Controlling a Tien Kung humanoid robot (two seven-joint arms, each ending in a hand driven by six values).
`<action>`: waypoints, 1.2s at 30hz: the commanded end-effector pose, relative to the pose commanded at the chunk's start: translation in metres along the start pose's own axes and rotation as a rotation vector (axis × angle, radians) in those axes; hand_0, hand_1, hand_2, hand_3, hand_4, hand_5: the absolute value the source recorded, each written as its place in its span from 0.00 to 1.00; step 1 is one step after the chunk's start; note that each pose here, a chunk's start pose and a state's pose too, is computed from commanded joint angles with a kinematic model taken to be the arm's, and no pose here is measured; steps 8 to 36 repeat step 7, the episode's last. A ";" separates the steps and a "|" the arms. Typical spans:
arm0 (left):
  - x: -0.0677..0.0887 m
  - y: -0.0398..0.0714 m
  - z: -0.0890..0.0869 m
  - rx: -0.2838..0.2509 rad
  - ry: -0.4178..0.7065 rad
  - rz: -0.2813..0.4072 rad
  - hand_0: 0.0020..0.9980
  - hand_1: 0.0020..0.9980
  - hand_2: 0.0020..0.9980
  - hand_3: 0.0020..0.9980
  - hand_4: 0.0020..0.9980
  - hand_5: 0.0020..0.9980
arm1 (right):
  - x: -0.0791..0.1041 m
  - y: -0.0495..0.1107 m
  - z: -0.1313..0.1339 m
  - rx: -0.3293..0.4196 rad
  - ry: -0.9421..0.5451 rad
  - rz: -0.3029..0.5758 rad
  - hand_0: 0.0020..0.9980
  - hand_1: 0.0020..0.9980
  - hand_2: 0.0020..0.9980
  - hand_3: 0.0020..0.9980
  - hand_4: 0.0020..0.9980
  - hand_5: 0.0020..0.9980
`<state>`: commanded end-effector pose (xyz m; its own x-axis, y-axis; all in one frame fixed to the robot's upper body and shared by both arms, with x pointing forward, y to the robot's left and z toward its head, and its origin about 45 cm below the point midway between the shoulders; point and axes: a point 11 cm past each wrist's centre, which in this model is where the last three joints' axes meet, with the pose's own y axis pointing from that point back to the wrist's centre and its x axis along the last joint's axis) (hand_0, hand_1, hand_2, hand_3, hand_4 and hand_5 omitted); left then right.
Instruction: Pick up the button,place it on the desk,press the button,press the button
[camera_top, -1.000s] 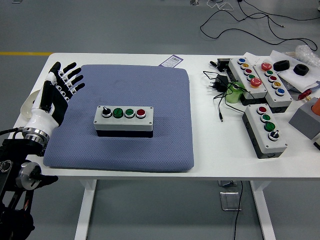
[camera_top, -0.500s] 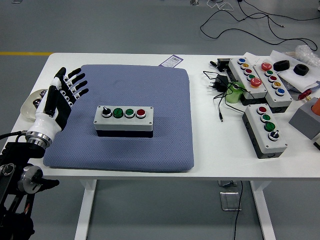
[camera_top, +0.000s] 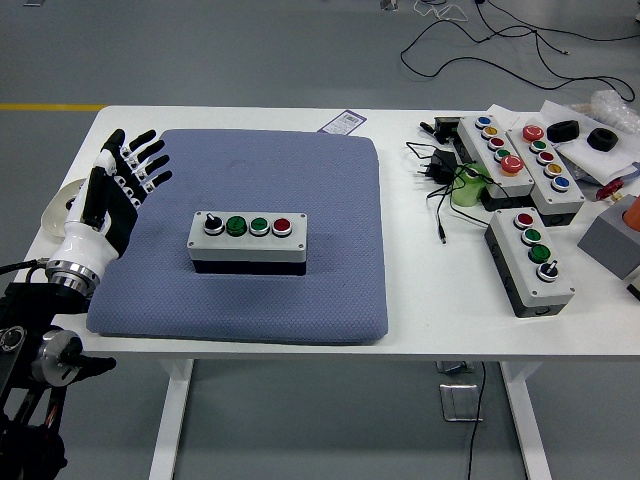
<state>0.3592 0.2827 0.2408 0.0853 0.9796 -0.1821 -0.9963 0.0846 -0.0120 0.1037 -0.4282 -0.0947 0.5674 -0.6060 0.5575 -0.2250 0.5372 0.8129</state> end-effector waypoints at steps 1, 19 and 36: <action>0.001 0.000 0.000 -0.001 0.001 0.005 0.83 0.88 0.90 0.84 0.67 1.00 | 0.000 0.000 0.000 0.001 0.002 0.000 0.68 0.66 0.71 0.65 0.35 0.19; 0.002 0.001 0.002 -0.003 0.001 0.011 0.83 0.88 0.90 0.84 0.67 1.00 | 0.001 0.000 0.000 0.002 0.007 0.002 0.68 0.66 0.71 0.65 0.35 0.19; 0.002 0.001 0.002 -0.003 0.001 0.011 0.83 0.88 0.90 0.84 0.67 1.00 | 0.001 0.000 0.000 0.002 0.007 0.002 0.68 0.66 0.71 0.65 0.35 0.19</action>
